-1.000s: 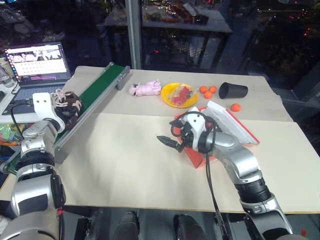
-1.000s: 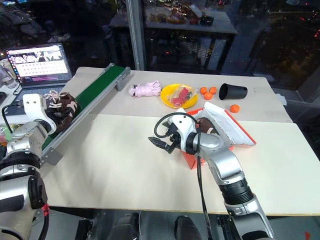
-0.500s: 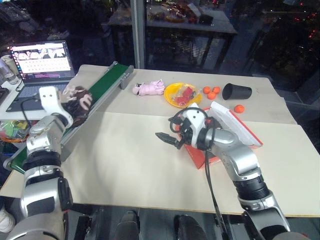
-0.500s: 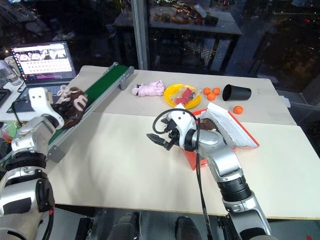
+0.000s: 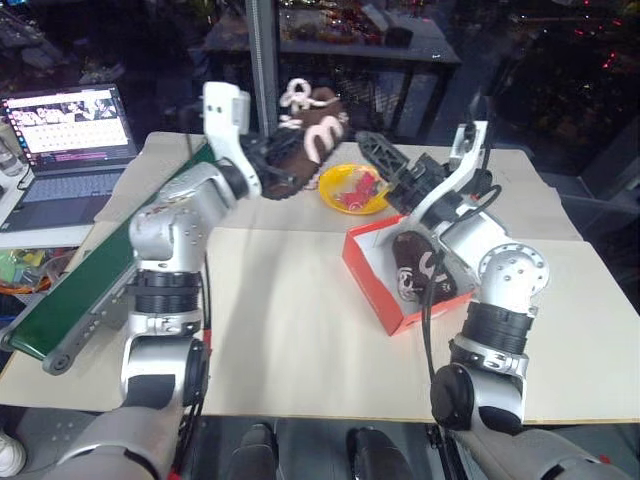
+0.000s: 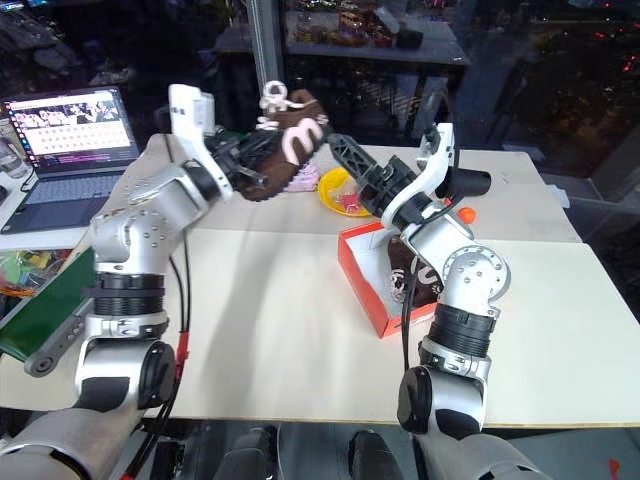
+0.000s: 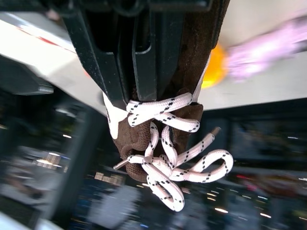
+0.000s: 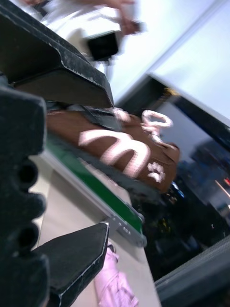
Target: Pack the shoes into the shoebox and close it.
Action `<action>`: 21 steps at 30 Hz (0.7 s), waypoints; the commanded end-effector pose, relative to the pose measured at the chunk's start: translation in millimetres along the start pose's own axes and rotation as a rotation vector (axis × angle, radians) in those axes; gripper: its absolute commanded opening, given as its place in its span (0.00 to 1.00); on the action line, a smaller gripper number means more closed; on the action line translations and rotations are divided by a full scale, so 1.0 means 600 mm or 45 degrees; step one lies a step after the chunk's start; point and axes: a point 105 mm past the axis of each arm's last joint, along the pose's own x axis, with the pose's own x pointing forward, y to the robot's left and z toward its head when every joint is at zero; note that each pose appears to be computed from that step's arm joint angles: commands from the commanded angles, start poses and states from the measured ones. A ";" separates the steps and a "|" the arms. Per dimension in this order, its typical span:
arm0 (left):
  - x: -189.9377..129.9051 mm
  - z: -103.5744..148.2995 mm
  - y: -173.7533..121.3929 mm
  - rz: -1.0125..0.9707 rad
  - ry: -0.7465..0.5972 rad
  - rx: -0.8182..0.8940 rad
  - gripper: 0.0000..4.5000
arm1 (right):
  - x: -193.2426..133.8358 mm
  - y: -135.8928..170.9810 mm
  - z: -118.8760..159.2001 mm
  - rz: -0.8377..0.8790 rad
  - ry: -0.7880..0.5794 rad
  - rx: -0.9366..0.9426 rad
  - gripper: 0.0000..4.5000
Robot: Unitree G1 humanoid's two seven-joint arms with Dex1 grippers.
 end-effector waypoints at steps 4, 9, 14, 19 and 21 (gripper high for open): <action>0.029 0.033 -0.050 -0.147 -0.071 0.010 0.01 | -0.006 0.033 0.023 0.076 -0.065 0.114 1.00; 0.029 0.008 -0.069 -0.209 -0.018 -0.016 0.01 | -0.009 0.034 0.028 0.046 -0.078 0.104 1.00; 0.032 0.000 -0.079 -0.217 -0.013 -0.074 0.00 | -0.012 0.021 0.034 -0.014 -0.116 0.114 0.69; 0.031 -0.003 -0.081 -0.209 -0.006 -0.077 0.00 | -0.011 0.016 0.042 -0.039 -0.150 0.121 0.31; 0.027 0.002 -0.073 -0.183 -0.029 -0.113 0.08 | -0.011 0.011 0.049 -0.062 -0.176 0.117 0.17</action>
